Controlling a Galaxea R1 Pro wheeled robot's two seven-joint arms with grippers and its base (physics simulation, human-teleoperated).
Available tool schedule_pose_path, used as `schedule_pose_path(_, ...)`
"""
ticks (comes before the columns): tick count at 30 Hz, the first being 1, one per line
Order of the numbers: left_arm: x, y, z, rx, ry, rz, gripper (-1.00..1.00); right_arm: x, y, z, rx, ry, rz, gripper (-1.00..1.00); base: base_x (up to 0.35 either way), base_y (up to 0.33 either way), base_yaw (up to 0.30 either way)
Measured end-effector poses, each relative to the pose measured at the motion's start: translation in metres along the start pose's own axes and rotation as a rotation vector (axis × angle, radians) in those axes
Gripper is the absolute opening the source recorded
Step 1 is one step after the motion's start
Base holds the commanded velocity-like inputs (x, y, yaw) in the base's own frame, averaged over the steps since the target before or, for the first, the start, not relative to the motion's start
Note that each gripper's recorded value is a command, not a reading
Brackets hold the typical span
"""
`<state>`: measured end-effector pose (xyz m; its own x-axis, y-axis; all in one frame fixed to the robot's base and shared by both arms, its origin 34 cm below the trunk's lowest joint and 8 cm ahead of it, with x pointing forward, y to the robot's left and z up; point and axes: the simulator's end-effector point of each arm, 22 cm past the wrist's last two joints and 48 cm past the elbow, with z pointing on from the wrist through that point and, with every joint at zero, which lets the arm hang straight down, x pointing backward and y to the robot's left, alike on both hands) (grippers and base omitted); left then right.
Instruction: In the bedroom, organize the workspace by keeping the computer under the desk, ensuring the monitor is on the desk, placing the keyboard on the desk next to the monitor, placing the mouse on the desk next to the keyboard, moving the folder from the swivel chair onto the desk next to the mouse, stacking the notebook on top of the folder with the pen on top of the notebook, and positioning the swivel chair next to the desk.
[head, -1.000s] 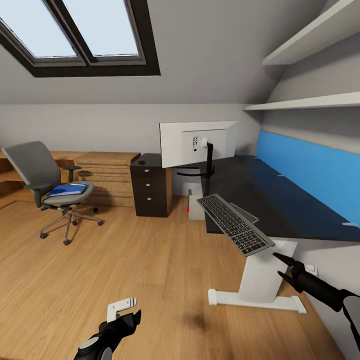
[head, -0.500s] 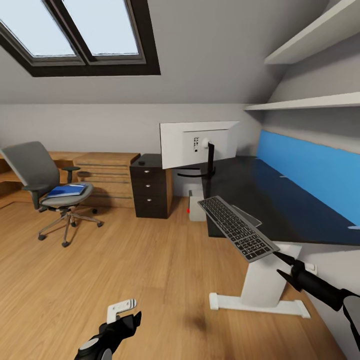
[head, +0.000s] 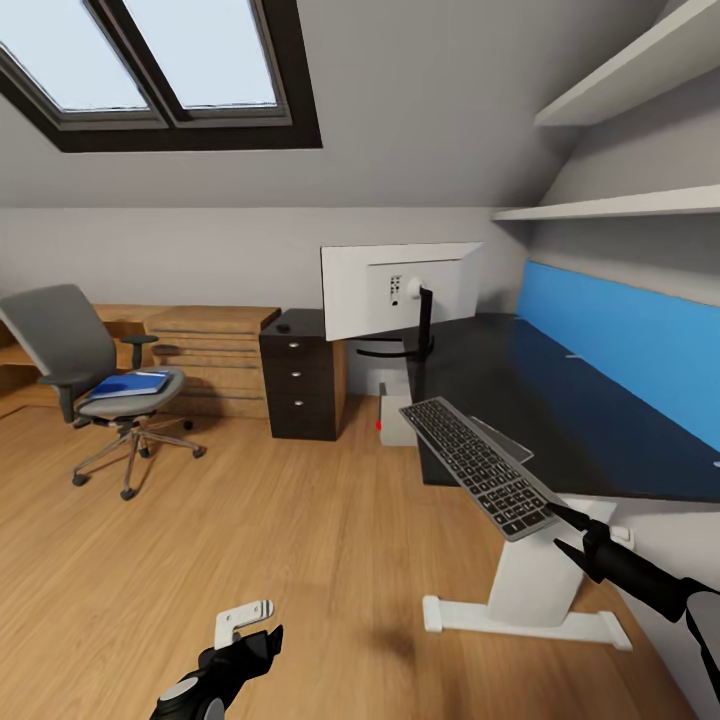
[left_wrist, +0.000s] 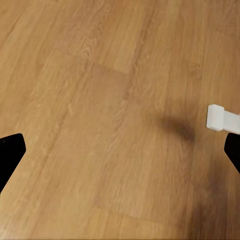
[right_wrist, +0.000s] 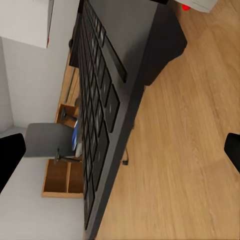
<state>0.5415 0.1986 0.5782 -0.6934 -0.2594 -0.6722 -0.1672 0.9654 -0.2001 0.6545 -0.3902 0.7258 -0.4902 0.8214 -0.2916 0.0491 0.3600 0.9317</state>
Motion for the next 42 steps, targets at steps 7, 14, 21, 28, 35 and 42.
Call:
schedule_pose_path(7, 0.0000, 0.0006, 0.0001, -0.001, 0.000, 0.001, 1.00, 0.0002, -0.0002, 0.0001, 0.000, 0.000, 0.000, 1.00, 0.015, 0.004, 0.000)
schedule_pose_path(14, -0.0001, 0.0007, 0.0001, -0.001, 0.000, 0.001, 1.00, 0.0008, -0.0006, 0.0004, 0.000, 0.001, 0.002, 1.00, 0.006, 0.017, 0.000)
schedule_pose_path(21, -0.0001, 0.0005, 0.0001, 0.000, 0.000, 0.001, 1.00, 0.0021, -0.0010, 0.0010, 0.000, 0.002, 0.005, 1.00, 0.003, 0.009, 0.000)
schedule_pose_path(28, -0.0001, 0.0004, 0.0001, 0.001, 0.000, 0.001, 1.00, 0.0028, -0.0012, 0.0014, 0.000, 0.003, 0.006, 1.00, 0.000, 0.027, 0.000)
schedule_pose_path(35, -0.0001, 0.0007, 0.0001, -0.001, 0.000, 0.001, 1.00, 0.0031, -0.0016, 0.0014, 0.000, 0.003, 0.008, 1.00, 0.000, 0.083, 0.000)
schedule_pose_path(42, -0.0001, 0.0007, 0.0001, -0.001, 0.000, 0.001, 1.00, 0.0032, -0.0018, 0.0015, 0.001, 0.004, 0.007, 1.00, 0.000, 0.016, 0.000)
